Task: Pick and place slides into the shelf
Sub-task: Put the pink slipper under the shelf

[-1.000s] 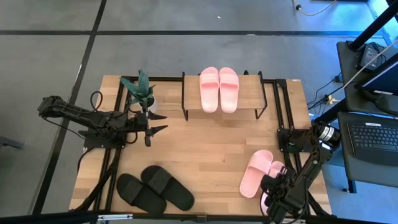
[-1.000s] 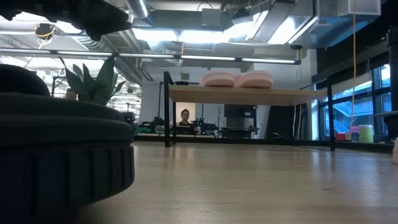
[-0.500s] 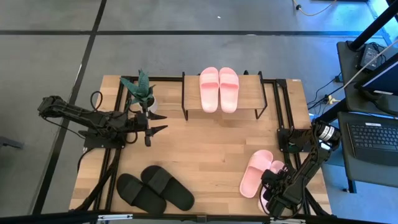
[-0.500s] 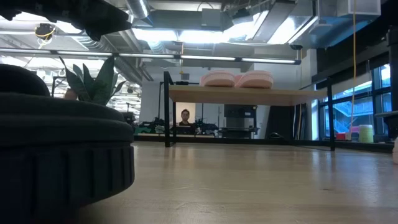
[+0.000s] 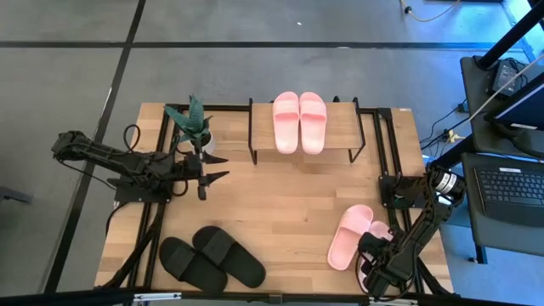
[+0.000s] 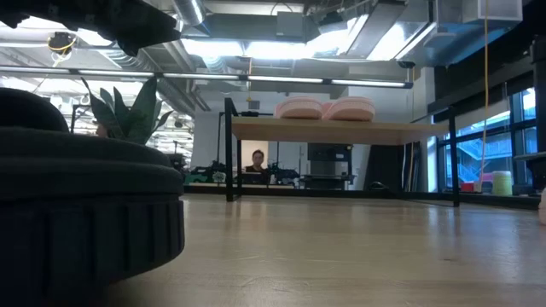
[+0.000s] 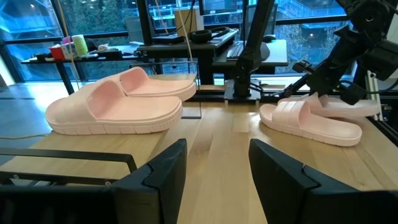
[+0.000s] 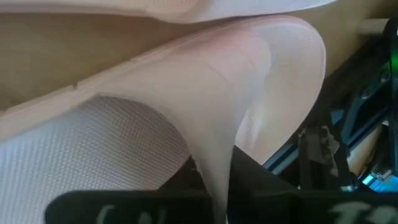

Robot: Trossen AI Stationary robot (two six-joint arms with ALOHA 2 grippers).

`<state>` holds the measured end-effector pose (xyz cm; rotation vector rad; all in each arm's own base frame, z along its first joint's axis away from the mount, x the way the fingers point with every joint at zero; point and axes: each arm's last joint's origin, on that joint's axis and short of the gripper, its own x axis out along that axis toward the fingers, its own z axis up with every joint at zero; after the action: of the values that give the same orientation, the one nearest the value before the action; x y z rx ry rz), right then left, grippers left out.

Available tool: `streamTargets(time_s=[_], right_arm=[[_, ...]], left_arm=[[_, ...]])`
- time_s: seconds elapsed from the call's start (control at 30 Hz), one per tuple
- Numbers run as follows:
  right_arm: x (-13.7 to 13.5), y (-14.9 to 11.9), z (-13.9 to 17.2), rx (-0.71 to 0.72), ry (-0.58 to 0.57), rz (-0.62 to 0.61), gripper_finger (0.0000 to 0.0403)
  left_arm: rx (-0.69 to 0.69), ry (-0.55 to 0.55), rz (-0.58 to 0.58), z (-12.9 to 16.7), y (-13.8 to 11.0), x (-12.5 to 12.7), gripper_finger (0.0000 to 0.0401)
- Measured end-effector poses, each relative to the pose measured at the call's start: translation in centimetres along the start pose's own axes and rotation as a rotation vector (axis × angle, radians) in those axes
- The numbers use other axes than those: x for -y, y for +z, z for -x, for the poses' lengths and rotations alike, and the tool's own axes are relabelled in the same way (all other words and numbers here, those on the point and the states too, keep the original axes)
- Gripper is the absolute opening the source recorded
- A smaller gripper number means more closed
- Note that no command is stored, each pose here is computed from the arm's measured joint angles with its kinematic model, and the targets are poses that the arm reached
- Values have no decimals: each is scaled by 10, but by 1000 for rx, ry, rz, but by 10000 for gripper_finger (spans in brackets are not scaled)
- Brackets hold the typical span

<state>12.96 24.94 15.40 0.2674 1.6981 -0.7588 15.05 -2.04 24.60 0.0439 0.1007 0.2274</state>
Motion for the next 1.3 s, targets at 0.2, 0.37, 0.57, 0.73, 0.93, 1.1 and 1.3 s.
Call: streamTargets(time_s=[0.2,0.37,0.57,0.73,0.93,1.1,1.3], right_arm=[[1,-1,0,-28,-13,-20,11],[2,-3,13,-62,-34,-23,11],[10,-8,52,-58,-117,-46,11],[15,-8,80,48,-60,-38,11],[11,17,87,213,-16,-59,11],[11,49,89,291,-41,18,10],[13,101,93,385,-80,146,10]], left_arm=[[0,0,0,0,0,0,166],[0,0,0,0,0,0,166],[0,0,0,0,0,0,166],[0,0,0,0,0,0,166],[1,1,0,0,0,0,166],[1,0,0,0,0,0,166],[1,0,0,0,0,0,166]])
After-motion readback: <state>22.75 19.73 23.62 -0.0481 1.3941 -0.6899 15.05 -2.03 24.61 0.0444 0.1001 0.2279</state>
